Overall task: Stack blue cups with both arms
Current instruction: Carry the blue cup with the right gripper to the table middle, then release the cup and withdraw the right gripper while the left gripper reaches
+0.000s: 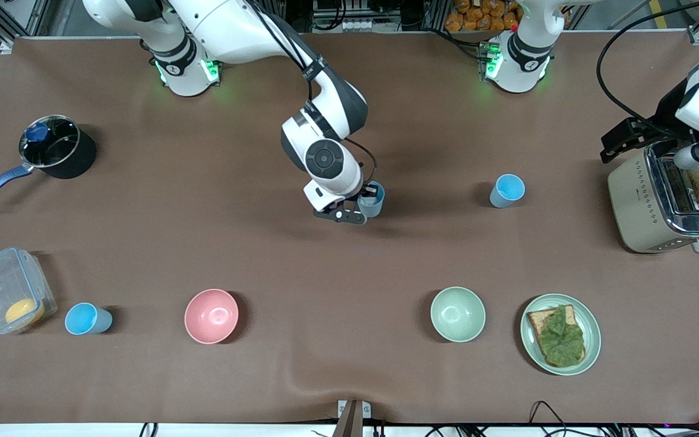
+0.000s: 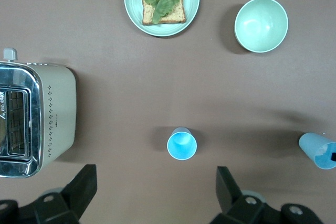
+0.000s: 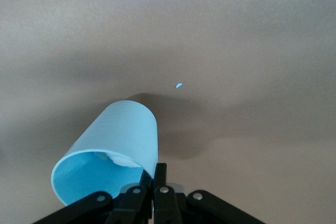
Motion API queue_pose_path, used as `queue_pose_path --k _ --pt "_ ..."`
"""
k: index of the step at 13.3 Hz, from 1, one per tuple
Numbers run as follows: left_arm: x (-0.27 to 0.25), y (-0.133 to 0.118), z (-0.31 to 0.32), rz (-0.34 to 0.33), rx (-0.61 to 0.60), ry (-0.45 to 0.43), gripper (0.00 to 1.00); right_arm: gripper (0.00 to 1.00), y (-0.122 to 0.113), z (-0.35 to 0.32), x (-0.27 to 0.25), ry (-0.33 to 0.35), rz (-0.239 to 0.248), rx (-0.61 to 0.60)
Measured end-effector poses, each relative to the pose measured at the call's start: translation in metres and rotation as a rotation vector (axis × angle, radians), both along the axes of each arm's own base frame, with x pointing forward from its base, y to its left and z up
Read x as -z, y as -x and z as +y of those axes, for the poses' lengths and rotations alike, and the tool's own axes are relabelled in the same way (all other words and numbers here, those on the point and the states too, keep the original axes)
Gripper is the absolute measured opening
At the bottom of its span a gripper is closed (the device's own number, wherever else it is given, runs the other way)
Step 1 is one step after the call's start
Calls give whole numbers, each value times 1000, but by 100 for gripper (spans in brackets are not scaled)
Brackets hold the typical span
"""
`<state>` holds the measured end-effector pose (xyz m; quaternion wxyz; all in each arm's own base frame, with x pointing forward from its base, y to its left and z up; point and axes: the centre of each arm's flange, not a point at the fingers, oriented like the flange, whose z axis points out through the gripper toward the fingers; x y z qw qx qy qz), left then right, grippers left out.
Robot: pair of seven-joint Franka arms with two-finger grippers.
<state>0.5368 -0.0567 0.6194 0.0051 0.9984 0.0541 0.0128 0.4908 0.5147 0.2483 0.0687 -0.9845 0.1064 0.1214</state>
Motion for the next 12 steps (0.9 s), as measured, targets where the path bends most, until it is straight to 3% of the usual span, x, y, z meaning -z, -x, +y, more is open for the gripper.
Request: queue_pose_path --k 2,6,10,12 --pt "-1 -3 0 -20 0 2 100 8 0 1 3 1 2 2" --pt "-5 -13 0 -42 0 8 100 53 -16 7 -27 -39 -41 12" --pt "6 -30 2 -29 -3 10 100 99 -66 -62 -81 -9 38 39" --pt "31 -42 6 12 0 -26 100 100 -89 -114 -120 -16 68 11"
